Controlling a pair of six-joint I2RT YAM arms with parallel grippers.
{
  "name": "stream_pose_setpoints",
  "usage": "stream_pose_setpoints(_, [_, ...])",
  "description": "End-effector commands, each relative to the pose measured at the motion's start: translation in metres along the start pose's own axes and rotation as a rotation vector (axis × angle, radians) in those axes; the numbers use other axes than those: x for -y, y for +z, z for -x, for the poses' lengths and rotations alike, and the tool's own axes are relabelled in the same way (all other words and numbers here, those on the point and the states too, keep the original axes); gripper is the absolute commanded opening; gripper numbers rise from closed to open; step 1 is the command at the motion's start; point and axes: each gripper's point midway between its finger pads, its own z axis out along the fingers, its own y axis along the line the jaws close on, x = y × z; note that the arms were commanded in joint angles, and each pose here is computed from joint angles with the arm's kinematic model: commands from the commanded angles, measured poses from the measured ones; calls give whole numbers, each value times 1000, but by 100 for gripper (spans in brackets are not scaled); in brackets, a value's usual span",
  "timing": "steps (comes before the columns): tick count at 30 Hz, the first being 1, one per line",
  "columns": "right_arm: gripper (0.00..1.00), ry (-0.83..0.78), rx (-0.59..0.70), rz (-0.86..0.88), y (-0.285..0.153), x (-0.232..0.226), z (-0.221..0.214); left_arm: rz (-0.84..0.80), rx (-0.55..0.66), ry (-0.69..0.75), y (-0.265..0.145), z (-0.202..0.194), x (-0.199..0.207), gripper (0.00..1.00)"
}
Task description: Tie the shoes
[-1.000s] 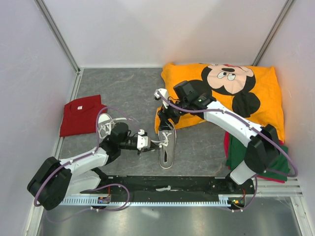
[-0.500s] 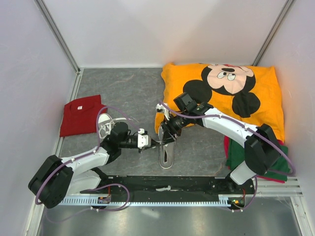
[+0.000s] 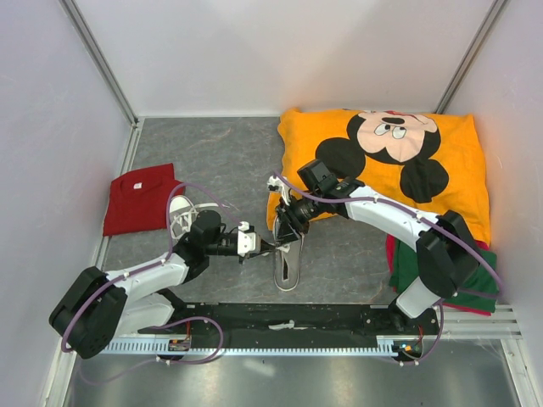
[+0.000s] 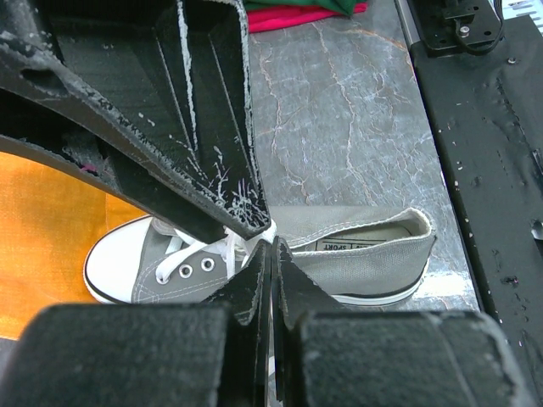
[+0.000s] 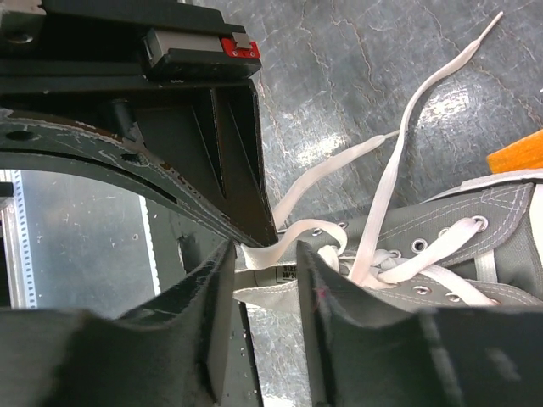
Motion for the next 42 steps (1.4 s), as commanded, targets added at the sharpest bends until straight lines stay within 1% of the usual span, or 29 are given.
stream_pose_setpoints(1, [44,-11,6,23,2,-3,-1,8,47,87,4,19,-12,2])
stream_pose_setpoints(5, [48,-11,-1,37,2,-6,-3,9,44,88,4,18,-12,2])
stream_pose_setpoints(11, [48,-17,-20,40,4,-8,-12,10,43,82,3,18,-11,2])
stream_pose_setpoints(13, [45,-24,-20,37,6,-8,-11,3,44,80,4,18,-10,2])
stream_pose_setpoints(14, [40,-22,-18,33,5,-7,-11,-1,45,81,4,18,-10,2])
stream_pose_setpoints(16, [33,-31,-12,35,5,-8,-8,-15,46,78,4,17,-7,1])
stream_pose_setpoints(17, [25,-34,-8,32,5,-8,-7,-16,47,79,4,17,-7,2])
stream_pose_setpoints(19, [19,-39,-3,30,4,-8,-5,-22,43,76,4,16,-6,2])
stream_pose_setpoints(20, [10,-44,-3,27,4,-8,-5,-26,42,84,4,16,-5,2])
stream_pose_setpoints(21, [4,-43,-4,24,4,-7,-6,-40,37,79,3,14,-2,2])
stream_pose_setpoints(22, [0,-49,-3,21,3,-8,-5,-52,35,82,3,13,0,2])
stream_pose_setpoints(23, [0,-53,-2,20,3,-8,-5,-62,33,106,3,12,1,2])
stream_pose_setpoints(24, [0,-57,-1,14,1,-8,-6,-65,25,120,3,14,0,7])
stream_pose_setpoints(25, [0,-60,0,1,0,-7,-6,-72,-19,96,0,5,3,22])
stream_pose_setpoints(26, [0,-64,2,-5,-1,-7,-6,-40,-41,116,-4,5,-5,28])
stream_pose_setpoints(27, [0,-67,2,-8,-2,-8,-7,-10,-61,125,-9,5,-14,38])
stream_pose_setpoints(28, [0,-66,3,-12,-2,-8,-7,-31,-100,92,-17,-6,-8,41])
stream_pose_setpoints(29, [0,-67,2,-11,-3,-8,-8,3,-117,168,-31,-9,-24,44])
stream_pose_setpoints(30, [0,-62,-2,-15,-3,-7,-9,-2,-110,194,-38,-6,-29,49])
stream_pose_setpoints(31, [0,-63,-1,-18,-3,-7,-9,-30,-158,136,-48,-21,-21,50])
stream_pose_setpoints(32, [0,-64,-2,-24,-3,-5,-9,-10,-191,217,-63,-28,-35,51])
stream_pose_setpoints(34, [0,-68,-3,-28,-3,-5,-9,-65,-253,252,-72,-41,-39,54])
stream_pose_setpoints(35, [0,-67,-3,-32,-3,-5,-9,-125,-304,321,-81,-48,-39,54])
stream_pose_setpoints(36, [0,-62,-6,-35,-3,-4,-10,-163,-340,295,-84,-64,-38,56])
stream_pose_setpoints(38, [0,-59,-9,-41,-3,-2,-10,-186,-376,287,-86,-68,-51,56])
stream_pose_setpoints(39, [0,-58,-9,-50,-3,-1,-10,-210,-384,248,-84,-77,-52,58])
stream_pose_setpoints(41, [0,-53,-10,-54,-3,0,-10,-233,-394,256,-82,-79,-64,60])
stream_pose_setpoints(42, [0,-50,-13,-58,-2,1,-11,-252,-402,228,-80,-88,-64,62])
